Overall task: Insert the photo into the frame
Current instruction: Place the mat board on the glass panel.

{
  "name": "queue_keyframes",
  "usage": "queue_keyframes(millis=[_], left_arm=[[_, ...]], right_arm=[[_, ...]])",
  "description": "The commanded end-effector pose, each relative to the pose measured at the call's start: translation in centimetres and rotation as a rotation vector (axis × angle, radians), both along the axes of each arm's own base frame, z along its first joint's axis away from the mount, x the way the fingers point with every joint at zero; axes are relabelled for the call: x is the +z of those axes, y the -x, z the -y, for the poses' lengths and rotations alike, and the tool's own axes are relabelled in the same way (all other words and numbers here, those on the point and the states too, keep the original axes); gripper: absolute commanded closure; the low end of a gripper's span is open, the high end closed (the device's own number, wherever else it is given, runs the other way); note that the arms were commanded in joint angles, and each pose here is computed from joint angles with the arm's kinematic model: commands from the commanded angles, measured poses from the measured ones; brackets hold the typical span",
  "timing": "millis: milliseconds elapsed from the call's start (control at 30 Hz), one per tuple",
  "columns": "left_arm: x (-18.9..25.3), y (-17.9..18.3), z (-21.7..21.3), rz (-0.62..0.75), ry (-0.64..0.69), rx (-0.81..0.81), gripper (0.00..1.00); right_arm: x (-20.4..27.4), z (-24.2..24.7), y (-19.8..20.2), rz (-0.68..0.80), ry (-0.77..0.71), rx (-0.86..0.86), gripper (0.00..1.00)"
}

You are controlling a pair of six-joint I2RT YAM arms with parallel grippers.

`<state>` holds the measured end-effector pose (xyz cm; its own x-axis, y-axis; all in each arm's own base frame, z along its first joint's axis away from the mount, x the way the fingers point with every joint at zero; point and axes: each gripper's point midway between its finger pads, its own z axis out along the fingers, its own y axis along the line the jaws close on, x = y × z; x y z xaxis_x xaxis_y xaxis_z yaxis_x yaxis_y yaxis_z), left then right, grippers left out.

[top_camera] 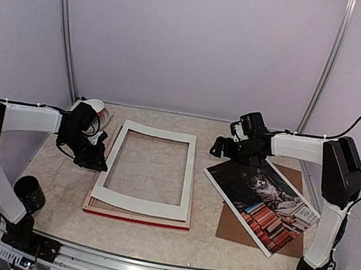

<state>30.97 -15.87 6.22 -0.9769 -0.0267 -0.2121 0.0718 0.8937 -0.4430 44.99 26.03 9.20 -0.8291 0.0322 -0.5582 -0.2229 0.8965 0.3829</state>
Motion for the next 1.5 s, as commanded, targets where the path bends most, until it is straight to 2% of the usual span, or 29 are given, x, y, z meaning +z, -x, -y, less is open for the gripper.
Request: queue_keyframes(millis=[0, 367, 1067, 1467], left_arm=[[0.5, -0.3, -0.5, 0.017, -0.028, -0.005, 0.90], [1.3, -0.1, -1.3, 0.039, -0.057, 0.015, 0.90], [2.1, 0.8, -1.2, 0.053, -0.030, 0.037, 0.90], [2.2, 1.2, 0.1, 0.045, -0.013, 0.002, 0.90]], right_arm=[[-0.5, -1.0, 0.2, -0.005, 0.004, 0.031, 0.01], [-0.7, -0.9, 0.1, -0.004, 0.010, 0.029, 0.01], [-1.0, -0.8, 0.2, -0.016, 0.011, 0.022, 0.01], [-1.2, -0.6, 0.3, -0.020, 0.025, 0.021, 0.01]])
